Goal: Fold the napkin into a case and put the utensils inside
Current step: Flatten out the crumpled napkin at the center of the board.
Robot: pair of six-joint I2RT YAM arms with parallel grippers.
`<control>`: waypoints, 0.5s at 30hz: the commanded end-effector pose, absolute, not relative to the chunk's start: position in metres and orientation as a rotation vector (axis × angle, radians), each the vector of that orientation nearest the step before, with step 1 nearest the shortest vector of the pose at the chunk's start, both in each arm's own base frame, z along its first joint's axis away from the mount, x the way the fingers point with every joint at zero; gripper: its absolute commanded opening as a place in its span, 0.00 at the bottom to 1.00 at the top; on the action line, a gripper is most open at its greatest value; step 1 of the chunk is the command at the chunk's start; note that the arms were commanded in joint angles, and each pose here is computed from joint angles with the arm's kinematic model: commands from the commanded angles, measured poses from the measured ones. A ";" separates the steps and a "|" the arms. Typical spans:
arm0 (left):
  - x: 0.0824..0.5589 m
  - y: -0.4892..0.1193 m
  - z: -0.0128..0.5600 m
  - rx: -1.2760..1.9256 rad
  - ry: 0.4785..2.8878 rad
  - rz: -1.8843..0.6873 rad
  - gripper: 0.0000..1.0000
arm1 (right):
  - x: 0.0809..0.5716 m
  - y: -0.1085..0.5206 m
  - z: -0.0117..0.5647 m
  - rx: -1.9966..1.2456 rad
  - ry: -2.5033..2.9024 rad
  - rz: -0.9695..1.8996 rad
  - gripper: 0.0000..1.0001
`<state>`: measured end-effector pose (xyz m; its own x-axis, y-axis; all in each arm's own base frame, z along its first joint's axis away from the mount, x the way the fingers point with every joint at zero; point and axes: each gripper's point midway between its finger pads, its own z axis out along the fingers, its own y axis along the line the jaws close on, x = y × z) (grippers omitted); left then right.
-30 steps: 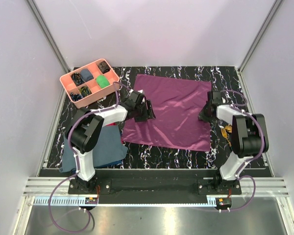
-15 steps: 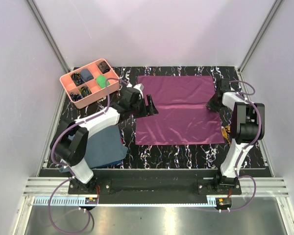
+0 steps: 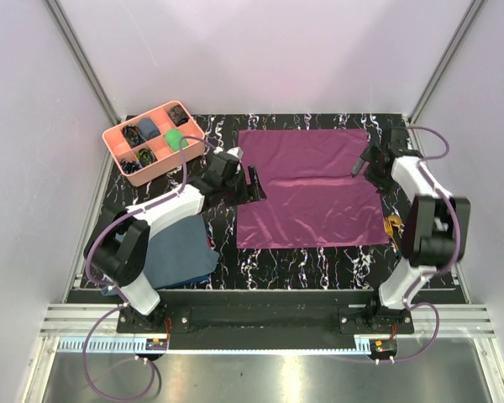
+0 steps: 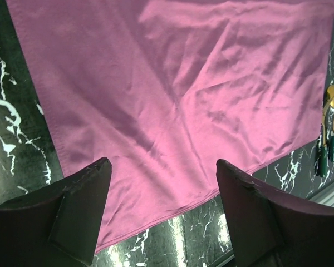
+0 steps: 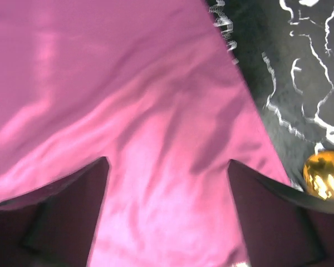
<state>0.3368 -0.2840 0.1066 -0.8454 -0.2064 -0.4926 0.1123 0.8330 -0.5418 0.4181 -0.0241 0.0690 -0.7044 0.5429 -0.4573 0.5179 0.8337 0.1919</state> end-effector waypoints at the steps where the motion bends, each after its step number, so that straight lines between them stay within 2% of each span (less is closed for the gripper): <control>1: 0.348 -0.289 0.118 -0.074 2.440 -0.769 0.77 | 0.404 0.007 0.134 0.645 2.397 0.311 1.00; 7: 0.340 -0.294 0.094 -0.072 2.513 -0.794 0.73 | 0.376 0.026 0.125 0.598 2.467 0.426 1.00; 12: 0.324 -0.292 0.065 -0.109 2.574 -0.796 0.71 | 0.357 0.020 0.113 0.658 2.478 0.365 1.00; 13: 0.316 -0.287 0.054 -0.121 2.601 -0.784 0.65 | 0.354 0.020 0.111 0.663 2.483 0.363 0.99; 15: 0.310 -0.286 0.051 -0.133 2.589 -0.804 0.60 | 0.350 0.015 0.114 0.693 2.469 0.325 0.97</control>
